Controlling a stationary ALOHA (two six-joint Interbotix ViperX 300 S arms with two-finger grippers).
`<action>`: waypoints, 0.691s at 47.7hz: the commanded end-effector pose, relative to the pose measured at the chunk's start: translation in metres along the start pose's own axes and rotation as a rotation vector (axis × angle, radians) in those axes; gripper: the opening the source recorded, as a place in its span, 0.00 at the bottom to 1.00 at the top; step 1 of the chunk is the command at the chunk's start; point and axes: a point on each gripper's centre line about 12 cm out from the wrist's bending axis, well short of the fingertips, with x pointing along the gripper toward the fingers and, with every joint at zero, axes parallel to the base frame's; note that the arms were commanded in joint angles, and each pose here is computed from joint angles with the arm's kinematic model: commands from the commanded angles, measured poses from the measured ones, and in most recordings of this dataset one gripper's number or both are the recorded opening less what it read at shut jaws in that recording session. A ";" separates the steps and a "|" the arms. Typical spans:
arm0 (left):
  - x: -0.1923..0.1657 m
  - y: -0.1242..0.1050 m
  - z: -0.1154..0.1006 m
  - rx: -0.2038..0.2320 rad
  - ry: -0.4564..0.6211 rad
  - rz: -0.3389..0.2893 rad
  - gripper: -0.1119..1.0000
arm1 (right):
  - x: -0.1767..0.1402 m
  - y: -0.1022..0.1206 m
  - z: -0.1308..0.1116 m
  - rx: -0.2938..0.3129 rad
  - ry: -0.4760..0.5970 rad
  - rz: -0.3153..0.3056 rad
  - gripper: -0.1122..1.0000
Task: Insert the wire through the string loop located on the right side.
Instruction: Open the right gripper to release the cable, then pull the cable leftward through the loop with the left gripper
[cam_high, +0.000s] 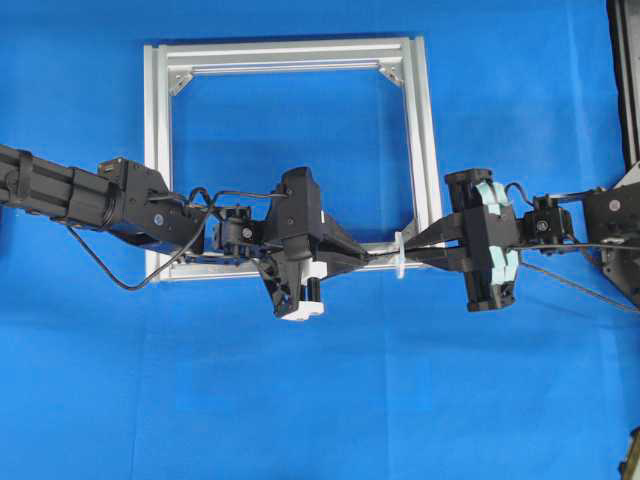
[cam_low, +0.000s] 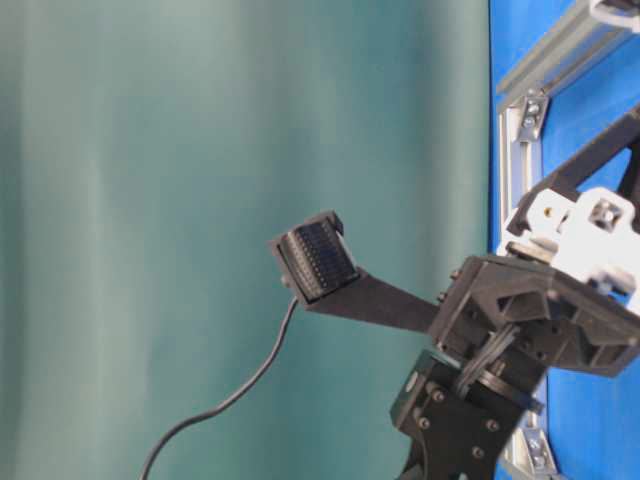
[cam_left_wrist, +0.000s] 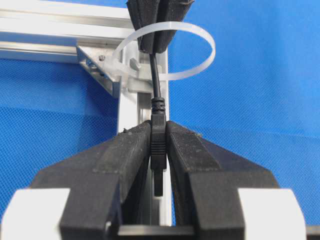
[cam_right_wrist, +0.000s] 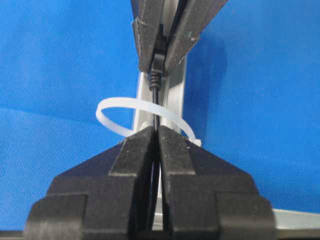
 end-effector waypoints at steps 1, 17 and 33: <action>-0.003 -0.002 0.014 0.001 -0.036 -0.007 0.16 | 0.000 0.001 0.006 -0.001 -0.018 0.002 0.14; -0.003 -0.002 0.015 0.001 -0.038 -0.007 0.16 | -0.002 0.001 0.005 -0.004 -0.008 0.002 0.91; -0.003 -0.002 0.015 0.001 -0.038 -0.007 0.16 | -0.002 0.001 0.004 -0.004 -0.005 0.002 0.92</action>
